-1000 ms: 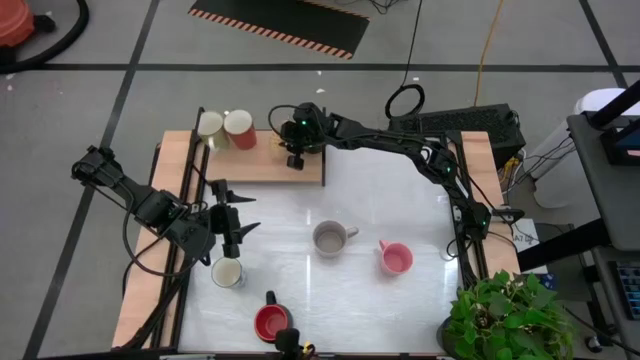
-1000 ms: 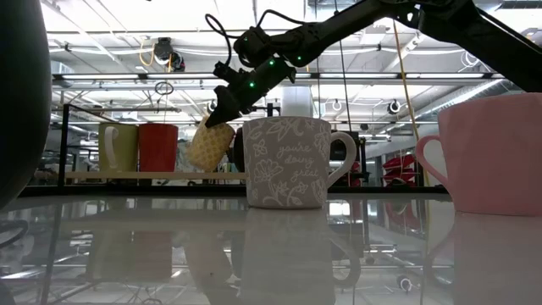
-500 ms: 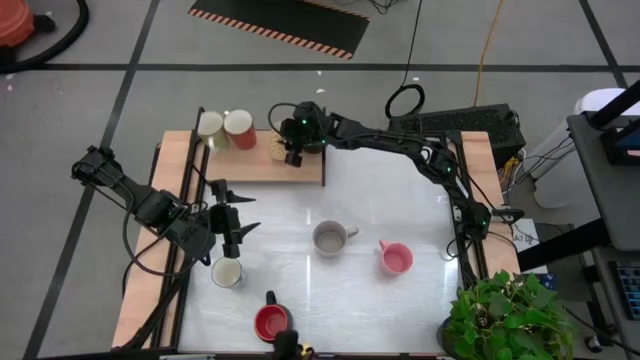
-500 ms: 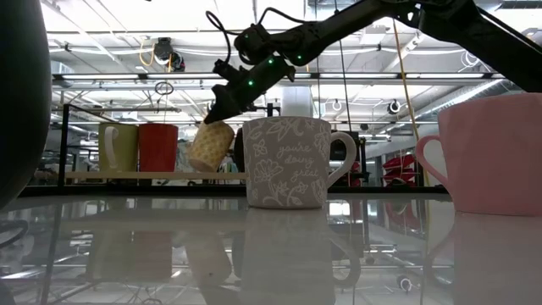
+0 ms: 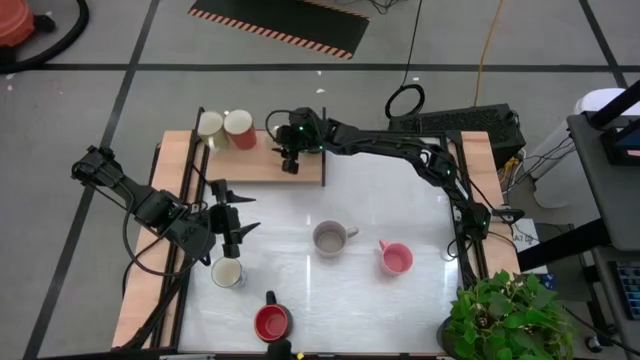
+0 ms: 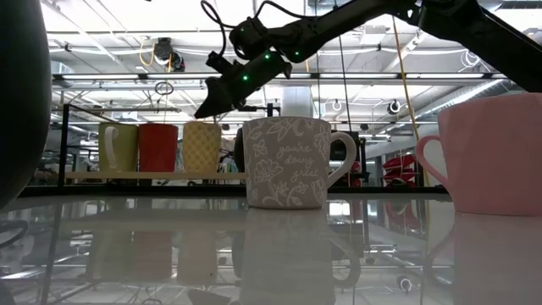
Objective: Place coffee mugs
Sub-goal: Put the yellow patterned mug on the shelf
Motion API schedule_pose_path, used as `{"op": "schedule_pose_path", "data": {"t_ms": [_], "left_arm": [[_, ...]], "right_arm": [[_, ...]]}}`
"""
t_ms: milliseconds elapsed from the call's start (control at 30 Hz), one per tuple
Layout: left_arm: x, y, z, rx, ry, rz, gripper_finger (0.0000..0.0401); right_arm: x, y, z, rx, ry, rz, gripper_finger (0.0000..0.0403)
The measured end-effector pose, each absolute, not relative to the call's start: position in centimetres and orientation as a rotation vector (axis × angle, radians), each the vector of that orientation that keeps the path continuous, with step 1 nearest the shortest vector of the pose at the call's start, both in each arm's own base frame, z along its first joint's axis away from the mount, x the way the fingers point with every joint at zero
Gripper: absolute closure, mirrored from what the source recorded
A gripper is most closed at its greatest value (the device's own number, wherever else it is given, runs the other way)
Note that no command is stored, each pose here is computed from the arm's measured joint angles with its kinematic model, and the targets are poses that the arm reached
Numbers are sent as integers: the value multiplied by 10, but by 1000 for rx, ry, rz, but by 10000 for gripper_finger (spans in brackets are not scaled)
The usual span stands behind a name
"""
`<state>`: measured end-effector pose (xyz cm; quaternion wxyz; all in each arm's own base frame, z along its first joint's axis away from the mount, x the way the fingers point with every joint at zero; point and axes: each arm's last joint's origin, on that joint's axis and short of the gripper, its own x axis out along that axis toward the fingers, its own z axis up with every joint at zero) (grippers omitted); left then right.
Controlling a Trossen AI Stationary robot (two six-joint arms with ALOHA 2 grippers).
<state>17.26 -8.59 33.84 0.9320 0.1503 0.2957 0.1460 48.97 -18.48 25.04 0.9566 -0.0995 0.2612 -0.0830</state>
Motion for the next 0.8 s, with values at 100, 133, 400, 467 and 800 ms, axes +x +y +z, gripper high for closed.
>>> {"op": "schedule_pose_path", "data": {"t_ms": [100, 133, 400, 467, 800], "left_arm": [[173, -86, 338, 307, 605, 299, 119], [173, -86, 338, 307, 605, 299, 119], [170, -84, 336, 303, 635, 308, 119], [169, -83, 334, 301, 651, 316, 119], [168, -83, 334, 288, 654, 324, 119]], "right_arm": [[492, -180, 251, -208, 523, -162, 279], [493, -178, 251, -209, 521, -159, 279], [500, -148, 256, -273, 514, -92, 279], [503, -138, 255, -303, 519, -66, 279], [504, -114, 222, -369, 571, 15, 288]]}}
